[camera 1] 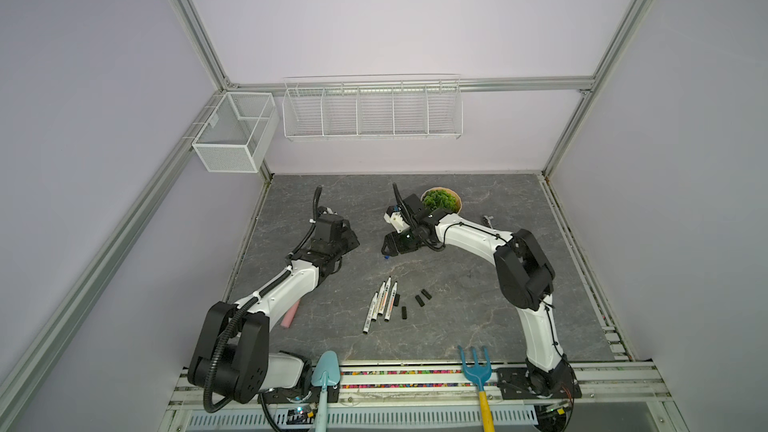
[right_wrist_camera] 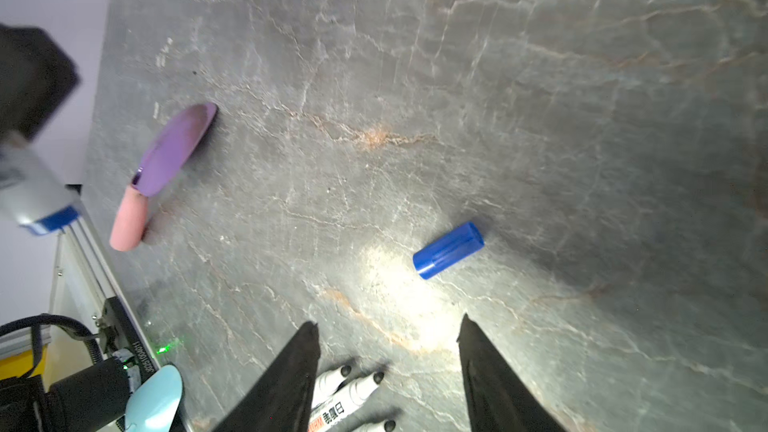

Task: Insert the pens into the pen caps
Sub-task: 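Grasp the blue cap on the table with the right gripper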

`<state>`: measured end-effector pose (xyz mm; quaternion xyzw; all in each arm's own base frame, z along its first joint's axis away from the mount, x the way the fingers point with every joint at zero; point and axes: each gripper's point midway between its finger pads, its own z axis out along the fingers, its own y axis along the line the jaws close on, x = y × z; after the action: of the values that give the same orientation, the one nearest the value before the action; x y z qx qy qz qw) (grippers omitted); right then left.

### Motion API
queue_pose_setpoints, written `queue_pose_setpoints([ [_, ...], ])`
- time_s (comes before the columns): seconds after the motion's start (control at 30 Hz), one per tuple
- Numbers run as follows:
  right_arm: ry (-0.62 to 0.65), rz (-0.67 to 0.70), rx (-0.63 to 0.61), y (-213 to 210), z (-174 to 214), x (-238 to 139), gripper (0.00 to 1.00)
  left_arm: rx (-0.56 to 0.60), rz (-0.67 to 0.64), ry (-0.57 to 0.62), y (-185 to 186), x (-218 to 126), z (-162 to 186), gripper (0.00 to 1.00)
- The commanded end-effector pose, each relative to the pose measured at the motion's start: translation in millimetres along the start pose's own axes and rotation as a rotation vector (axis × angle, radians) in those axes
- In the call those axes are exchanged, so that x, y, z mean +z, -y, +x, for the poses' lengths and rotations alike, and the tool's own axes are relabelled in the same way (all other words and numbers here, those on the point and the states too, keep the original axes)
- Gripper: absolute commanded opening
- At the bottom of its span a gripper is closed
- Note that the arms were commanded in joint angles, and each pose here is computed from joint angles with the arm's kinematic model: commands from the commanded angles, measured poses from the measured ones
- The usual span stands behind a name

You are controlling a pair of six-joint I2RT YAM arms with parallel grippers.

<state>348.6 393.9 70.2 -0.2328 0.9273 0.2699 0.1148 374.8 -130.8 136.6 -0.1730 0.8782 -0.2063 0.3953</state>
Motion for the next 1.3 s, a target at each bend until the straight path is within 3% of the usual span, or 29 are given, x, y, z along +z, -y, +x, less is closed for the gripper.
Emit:
queue_pose_setpoints([
  [0.0,-0.08,0.103,0.01,14.9,9.6,-1.5,0.57,0.009,-0.014,0.02,-3.0,-7.1,-3.1,0.0],
  [0.33,-0.112,0.206,0.066,28.5,2.3,20.3,0.57,0.066,-0.01,0.039,-3.1,-20.7,-6.7,0.0],
  [0.5,-0.109,0.212,0.052,24.9,-7.9,31.9,0.57,0.084,-0.001,0.027,-2.4,-23.0,-3.9,0.0],
  [1.0,-0.23,0.488,-0.05,60.6,20.4,35.0,0.5,0.089,0.02,0.015,-0.3,-19.9,0.4,0.0],
  [1.27,-0.193,0.468,-0.086,59.4,12.4,38.2,0.44,0.106,0.066,-0.005,8.2,-17.2,3.9,0.0],
])
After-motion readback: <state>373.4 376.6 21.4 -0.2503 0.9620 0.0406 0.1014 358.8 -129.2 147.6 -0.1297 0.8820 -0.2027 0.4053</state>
